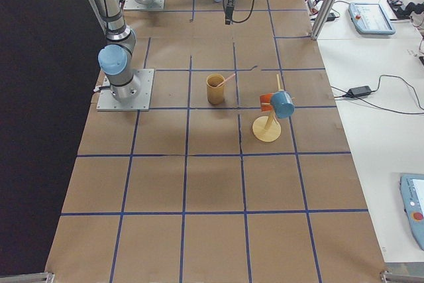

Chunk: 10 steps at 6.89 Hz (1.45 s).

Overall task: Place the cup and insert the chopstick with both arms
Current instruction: 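Move the left gripper down toward the light blue cup, then grasp the light blue cup with the left gripper, then carry the light blue cup toward the table center and set it down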

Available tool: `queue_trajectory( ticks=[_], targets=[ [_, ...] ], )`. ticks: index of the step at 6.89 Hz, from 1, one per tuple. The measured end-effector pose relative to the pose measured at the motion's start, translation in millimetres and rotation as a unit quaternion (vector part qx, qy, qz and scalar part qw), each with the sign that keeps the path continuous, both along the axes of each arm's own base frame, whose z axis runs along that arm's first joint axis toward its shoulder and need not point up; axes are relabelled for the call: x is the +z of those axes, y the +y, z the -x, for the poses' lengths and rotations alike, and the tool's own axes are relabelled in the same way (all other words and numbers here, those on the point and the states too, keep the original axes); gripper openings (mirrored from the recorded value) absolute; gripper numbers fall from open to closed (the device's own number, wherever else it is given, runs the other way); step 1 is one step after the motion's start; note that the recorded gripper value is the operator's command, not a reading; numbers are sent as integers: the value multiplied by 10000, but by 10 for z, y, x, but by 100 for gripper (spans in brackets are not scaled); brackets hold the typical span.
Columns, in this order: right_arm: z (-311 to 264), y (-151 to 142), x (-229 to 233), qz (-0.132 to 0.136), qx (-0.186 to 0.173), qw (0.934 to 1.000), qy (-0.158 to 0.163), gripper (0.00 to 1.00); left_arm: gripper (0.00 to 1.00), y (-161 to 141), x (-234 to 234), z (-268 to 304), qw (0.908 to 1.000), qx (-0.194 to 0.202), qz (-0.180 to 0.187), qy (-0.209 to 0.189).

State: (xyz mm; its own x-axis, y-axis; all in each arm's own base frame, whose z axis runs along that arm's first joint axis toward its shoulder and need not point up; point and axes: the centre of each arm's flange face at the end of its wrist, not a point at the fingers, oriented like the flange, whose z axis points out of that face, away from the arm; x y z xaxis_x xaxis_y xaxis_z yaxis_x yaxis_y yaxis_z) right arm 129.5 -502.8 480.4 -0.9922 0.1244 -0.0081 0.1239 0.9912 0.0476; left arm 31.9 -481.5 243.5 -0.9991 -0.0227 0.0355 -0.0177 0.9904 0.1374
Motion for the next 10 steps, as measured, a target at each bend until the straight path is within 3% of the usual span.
queue_trajectory(
  ticks=[1, 4, 7, 10],
  targets=[
    [0, 5, -11, -14, -4, 10000, 1, 99, 46, -15, -60, 13, 10000, -10, -13, 18],
    [0, 10, -25, -40, -34, 10000, 1, 99, 13, -23, -68, 29, 10000, 39, 10, 23],
    [-1, 7, -22, -34, -34, 10000, -3, 99, 12, -108, 54, 93, 9994, 240, 196, 162],
    [-3, 10, -93, -86, -52, 9999, -13, 99, 12, -410, 261, 881, 9986, 360, 366, 129]
  ],
)
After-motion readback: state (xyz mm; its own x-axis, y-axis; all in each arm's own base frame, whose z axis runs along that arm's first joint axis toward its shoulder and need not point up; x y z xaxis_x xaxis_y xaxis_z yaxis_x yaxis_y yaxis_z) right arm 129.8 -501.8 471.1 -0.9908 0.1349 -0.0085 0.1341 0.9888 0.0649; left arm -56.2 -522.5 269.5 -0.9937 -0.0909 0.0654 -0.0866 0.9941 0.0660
